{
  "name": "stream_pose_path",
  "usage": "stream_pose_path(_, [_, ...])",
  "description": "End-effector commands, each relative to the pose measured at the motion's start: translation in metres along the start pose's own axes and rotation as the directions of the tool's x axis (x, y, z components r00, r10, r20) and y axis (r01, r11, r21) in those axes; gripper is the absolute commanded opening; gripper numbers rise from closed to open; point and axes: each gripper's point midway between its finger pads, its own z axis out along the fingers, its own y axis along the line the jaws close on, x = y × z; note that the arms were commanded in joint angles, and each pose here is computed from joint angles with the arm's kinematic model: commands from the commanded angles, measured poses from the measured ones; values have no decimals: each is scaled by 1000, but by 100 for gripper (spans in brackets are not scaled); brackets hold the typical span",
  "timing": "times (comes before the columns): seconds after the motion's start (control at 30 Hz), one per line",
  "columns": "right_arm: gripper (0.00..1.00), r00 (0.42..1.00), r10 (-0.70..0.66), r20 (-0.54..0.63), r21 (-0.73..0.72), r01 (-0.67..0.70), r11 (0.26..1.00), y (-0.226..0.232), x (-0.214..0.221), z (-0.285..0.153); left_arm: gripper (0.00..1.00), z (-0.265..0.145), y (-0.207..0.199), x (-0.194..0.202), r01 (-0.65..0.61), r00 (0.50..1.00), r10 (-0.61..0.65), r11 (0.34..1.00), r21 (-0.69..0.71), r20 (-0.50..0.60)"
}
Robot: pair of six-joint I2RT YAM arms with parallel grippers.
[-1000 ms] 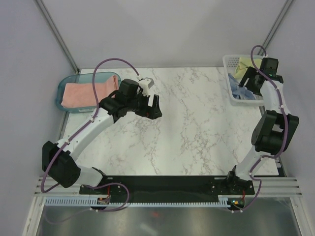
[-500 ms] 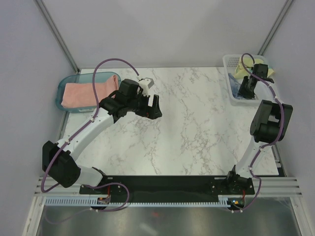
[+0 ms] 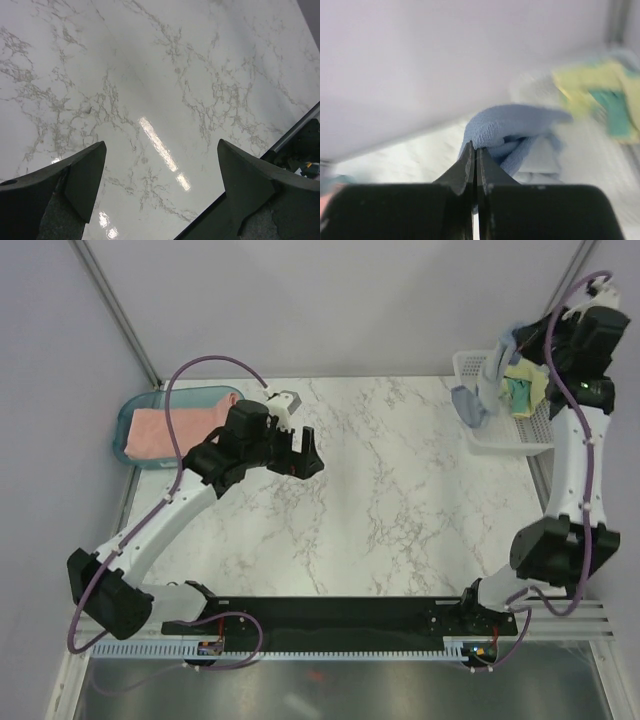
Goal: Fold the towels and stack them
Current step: Grab crumpled towel, then move the towel to the center of the board
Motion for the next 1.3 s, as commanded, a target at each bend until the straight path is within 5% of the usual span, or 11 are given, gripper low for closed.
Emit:
stream_pose_path(0.0, [0, 916, 177, 361, -564, 63, 823, 160, -134, -179, 100, -44, -20, -47, 16, 981, -22, 999, 34, 194])
stream_pose_path(0.1, [0, 907, 269, 324, -766, 85, 637, 208, -136, -256, 100, -73, -34, -54, 37, 967, -56, 996, 81, 247])
stream_pose_path(0.23, [0, 942, 276, 190, -896, 51, 442, 241, -94, -307, 100, -101, -43, -50, 53, 951, -85, 992, 114, 296])
stream_pose_path(0.33, [0, 977, 198, 81, -900, -14, 436, 248, -48, -294, 100, -111, -43, -44, 48, 950, -82, 992, 116, 302])
stream_pose_path(0.53, [0, 968, 123, -220, -828, -252, 502, 246, 87, -230, 100, -103, -32, -22, 131, 955, -147, 988, 79, 259])
stream_pose_path(0.67, [0, 913, -34, -406, -740, -307, 599, 243, 223, -190, 98, -82, -5, 4, 225, 955, -214, 974, -34, 204])
stream_pose_path(0.8, [0, 850, -217, -481, -755, -275, 595, 253, 310, -199, 96, -68, 21, 21, 289, 947, -259, 946, -148, 192])
stream_pose_path(0.93, [0, 722, -350, -596, -714, -277, 643, 224, 396, -221, 96, -66, 39, 18, 333, 931, -289, 922, -199, 222])
stream_pose_path(1.1, [0, 652, -327, -684, -534, -144, 833, 146, 451, -226, 92, -45, 43, 25, 311, 947, -282, 926, -216, 154])
stream_pose_path(1.27, [0, 608, -270, -747, -462, -181, 868, 111, 476, -252, 83, -8, 25, 37, 296, 955, -296, 950, -102, 18])
